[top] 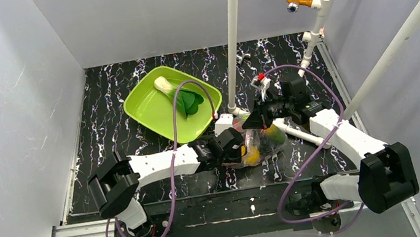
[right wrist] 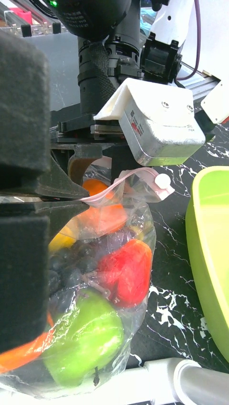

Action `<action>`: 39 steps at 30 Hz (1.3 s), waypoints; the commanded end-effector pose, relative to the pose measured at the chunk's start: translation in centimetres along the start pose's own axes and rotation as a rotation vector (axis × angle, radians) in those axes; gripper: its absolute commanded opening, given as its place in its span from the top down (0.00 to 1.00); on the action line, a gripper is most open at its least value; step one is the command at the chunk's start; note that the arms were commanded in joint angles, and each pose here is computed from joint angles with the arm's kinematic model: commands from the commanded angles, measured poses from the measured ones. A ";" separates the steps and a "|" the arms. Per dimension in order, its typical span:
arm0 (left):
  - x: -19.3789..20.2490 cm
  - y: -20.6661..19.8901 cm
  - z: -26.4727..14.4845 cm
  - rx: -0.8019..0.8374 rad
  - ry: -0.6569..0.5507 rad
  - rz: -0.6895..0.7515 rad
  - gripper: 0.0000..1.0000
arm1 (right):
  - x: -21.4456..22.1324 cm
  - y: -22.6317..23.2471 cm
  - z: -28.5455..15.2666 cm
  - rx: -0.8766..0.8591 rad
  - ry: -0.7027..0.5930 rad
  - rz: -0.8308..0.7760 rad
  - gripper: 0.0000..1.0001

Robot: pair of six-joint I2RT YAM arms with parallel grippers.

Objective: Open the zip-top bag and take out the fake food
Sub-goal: Pick up the fake vegetable from the zipper food storage bag.

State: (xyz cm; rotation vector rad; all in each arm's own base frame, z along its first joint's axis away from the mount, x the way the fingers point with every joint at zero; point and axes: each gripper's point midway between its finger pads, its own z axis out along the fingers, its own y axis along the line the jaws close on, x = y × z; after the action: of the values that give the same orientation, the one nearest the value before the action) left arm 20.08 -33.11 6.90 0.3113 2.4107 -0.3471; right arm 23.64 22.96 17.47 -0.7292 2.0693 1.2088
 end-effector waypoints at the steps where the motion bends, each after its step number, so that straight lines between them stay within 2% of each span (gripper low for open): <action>1: 0.0 1.9 0.3 -0.103 -0.004 -0.014 0.44 | -1.8 0.1 0.1 -0.006 -0.050 -0.069 0.99; 4: 0.0 2.2 0.4 -0.114 -0.009 -0.006 0.54 | -1.8 0.1 0.0 -0.007 -0.048 -0.072 0.99; 7: -0.3 2.3 -0.1 -0.101 -0.017 0.010 0.78 | -1.7 0.2 0.0 -0.009 -0.045 -0.079 0.99; 9: -0.8 2.0 -0.7 -0.070 -0.025 0.023 0.90 | -1.7 0.1 0.0 -0.008 -0.042 -0.081 0.99; 12: -1.3 1.3 -1.9 -0.006 -0.037 0.041 1.00 | -1.6 0.1 0.0 -0.008 -0.036 -0.083 0.99; 18: -2.1 -1.0 -5.0 0.201 -0.065 0.059 1.00 | -1.4 0.0 0.0 -0.008 -0.027 -0.095 0.99; 23: -3.2 -1.7 -7.6 0.302 -0.113 0.046 1.00 | -1.3 -0.1 0.0 -0.007 -0.021 -0.109 0.99; 29: -4.4 -1.6 -9.6 0.345 -0.158 0.023 1.00 | -1.1 -0.1 0.0 -0.014 -0.008 -0.124 0.99; 39: -5.9 -1.4 -10.9 0.431 -0.206 -0.106 1.00 | -0.6 0.9 -0.1 -0.081 0.007 -0.155 0.99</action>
State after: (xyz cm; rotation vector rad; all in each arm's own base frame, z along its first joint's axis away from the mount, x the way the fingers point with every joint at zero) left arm 17.41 -31.67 17.22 0.3817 2.1907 -0.8078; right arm 23.17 22.90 16.87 -0.8462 2.0223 1.1978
